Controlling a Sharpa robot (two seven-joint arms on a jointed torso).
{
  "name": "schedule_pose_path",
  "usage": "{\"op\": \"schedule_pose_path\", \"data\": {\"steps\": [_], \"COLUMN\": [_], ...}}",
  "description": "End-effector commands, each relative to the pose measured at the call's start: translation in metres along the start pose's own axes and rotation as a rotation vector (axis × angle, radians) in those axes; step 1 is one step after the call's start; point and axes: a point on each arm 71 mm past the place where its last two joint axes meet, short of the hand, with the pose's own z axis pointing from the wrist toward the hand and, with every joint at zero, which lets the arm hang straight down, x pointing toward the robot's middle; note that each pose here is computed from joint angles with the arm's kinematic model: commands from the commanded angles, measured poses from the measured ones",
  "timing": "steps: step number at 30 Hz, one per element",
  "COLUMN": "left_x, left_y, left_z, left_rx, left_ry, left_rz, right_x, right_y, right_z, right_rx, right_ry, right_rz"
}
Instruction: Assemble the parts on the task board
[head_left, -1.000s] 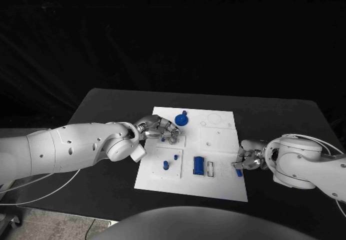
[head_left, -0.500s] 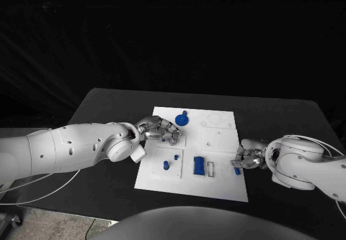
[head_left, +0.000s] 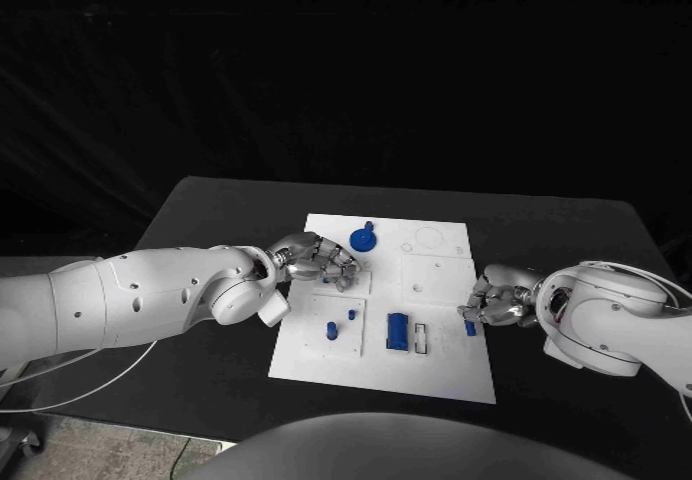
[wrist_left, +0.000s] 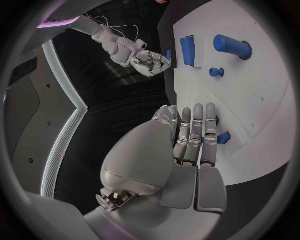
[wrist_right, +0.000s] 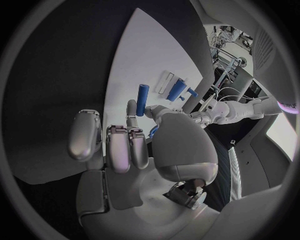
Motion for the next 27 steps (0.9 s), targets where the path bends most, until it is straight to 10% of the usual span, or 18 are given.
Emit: {"op": "schedule_pose_path", "data": {"steps": [1,12,27], "left_x": [0.0015,0.0019,0.0015], "left_y": [-0.0009,-0.0010,-0.0006], "left_z": [-0.0002,-0.0005,-0.0013], "left_rx": [0.011,0.010,0.009], "left_ry": [0.007,0.009,0.011], "left_rz": [0.003,0.002,0.001], "right_x": [0.000,0.011,0.025], "right_y": [0.007,0.022,0.035], "right_z": [-0.004,-0.004,0.013], "right_rx": [-0.017,-0.016,-0.008], "right_ry": [0.026,0.188,0.214], "right_rz": [0.126,0.300,0.313]}}
